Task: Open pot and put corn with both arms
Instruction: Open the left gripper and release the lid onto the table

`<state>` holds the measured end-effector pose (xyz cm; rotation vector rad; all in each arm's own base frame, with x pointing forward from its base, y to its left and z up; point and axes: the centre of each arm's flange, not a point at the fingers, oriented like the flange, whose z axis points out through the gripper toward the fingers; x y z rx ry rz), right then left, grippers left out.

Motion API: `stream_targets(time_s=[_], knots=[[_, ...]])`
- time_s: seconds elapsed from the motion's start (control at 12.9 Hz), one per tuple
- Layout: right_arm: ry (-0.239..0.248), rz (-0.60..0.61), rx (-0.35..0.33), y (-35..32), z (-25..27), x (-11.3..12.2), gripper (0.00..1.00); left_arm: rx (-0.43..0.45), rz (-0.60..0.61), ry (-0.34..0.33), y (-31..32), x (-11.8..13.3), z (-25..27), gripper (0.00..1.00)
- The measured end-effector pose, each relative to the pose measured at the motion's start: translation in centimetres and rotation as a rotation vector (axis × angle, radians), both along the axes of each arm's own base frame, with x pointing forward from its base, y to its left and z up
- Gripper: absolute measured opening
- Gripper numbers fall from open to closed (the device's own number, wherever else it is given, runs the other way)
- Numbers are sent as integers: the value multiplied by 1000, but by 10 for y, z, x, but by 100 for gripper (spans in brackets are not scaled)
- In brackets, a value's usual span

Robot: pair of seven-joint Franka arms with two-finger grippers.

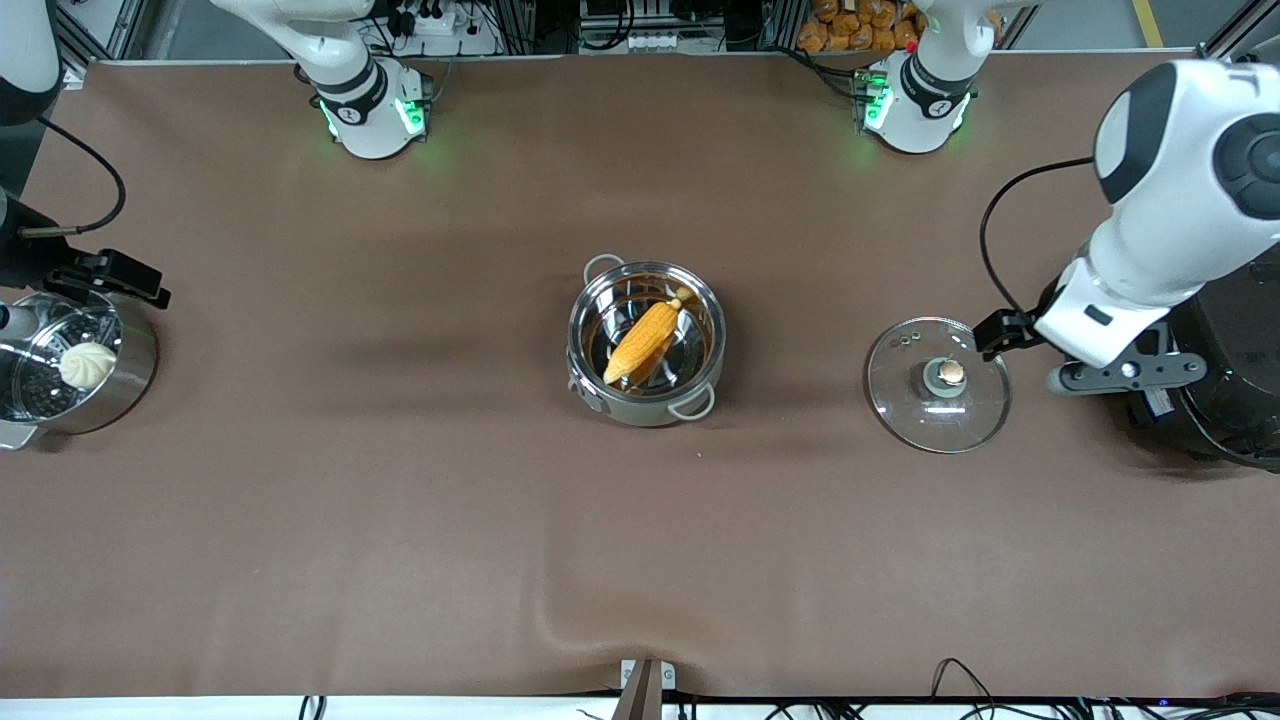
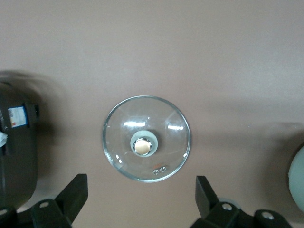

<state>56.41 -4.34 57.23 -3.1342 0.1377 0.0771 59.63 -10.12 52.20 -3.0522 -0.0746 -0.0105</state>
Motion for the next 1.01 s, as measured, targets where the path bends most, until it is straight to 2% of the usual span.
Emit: stream_targets(time_s=[0.39, 0.7, 1.01], knots=[[5, 0, -2, -1, 0, -1, 100, -52, 38, -24, 8, -9, 55, 100], [8, 0, -11, -2, 0, -1, 100, -103, 46, -29, 5, -23, 77, 100], [31, 0, -12, -2, -2, -4, 100, -97, 42, -26, 1, -33, 88, 100]])
